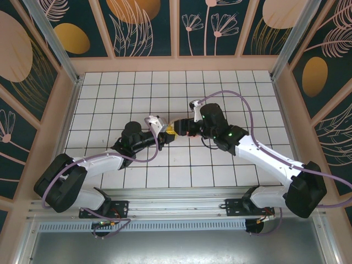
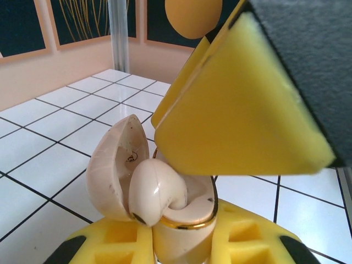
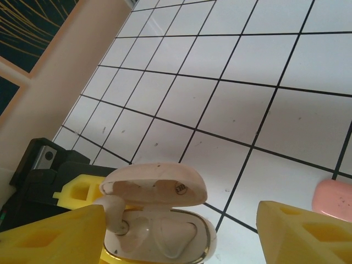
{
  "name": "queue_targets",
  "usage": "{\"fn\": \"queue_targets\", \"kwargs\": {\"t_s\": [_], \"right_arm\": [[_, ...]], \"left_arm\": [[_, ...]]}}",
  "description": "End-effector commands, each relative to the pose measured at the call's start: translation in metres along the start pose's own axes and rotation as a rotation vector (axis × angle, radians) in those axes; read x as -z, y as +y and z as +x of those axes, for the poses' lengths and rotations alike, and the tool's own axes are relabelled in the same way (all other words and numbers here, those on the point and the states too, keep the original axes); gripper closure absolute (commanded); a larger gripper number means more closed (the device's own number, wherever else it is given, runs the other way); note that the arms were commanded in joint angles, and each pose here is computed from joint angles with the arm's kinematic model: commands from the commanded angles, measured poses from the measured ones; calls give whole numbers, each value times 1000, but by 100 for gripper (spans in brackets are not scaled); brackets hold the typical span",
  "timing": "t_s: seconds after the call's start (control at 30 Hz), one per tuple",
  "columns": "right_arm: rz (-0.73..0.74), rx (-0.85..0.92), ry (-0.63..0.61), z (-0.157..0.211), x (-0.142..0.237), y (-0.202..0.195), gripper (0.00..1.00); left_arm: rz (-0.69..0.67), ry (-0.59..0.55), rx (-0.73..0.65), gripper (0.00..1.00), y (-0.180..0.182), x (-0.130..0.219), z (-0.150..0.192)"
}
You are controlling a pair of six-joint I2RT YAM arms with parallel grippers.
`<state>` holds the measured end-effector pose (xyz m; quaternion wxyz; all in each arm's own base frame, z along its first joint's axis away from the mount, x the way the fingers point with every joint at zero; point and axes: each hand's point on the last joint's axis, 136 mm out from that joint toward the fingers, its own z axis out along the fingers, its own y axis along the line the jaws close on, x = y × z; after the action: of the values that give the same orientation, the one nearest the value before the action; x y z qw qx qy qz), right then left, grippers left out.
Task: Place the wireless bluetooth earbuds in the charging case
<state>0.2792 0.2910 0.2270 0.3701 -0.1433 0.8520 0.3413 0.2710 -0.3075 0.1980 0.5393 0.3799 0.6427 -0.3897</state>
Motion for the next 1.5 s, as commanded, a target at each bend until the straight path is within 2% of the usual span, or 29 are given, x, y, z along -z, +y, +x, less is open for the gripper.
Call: {"fn": "queue_targets", "kwargs": {"t_s": [0.0,0.3,0.5,1.13,1.47], "right_arm": [[24,-20,-19,-9,9,-5,28],[-88,1,-98,-31,30,22,17],[-125,6,-79,-33,29,31,14],[-108,41,79,-10,-5,25,15],[-50,26,56,-15,-3,15,21]], "left_arm": [[38,-97,-81,88,-9,2,-35],[39,-95,-80,89,-10,2,-35],[51,-98,-78,89,-11,1,-36],[54,-103,-83,89,-12,2,-38],[55,-106,-87,88,-12,2,-40]]}}
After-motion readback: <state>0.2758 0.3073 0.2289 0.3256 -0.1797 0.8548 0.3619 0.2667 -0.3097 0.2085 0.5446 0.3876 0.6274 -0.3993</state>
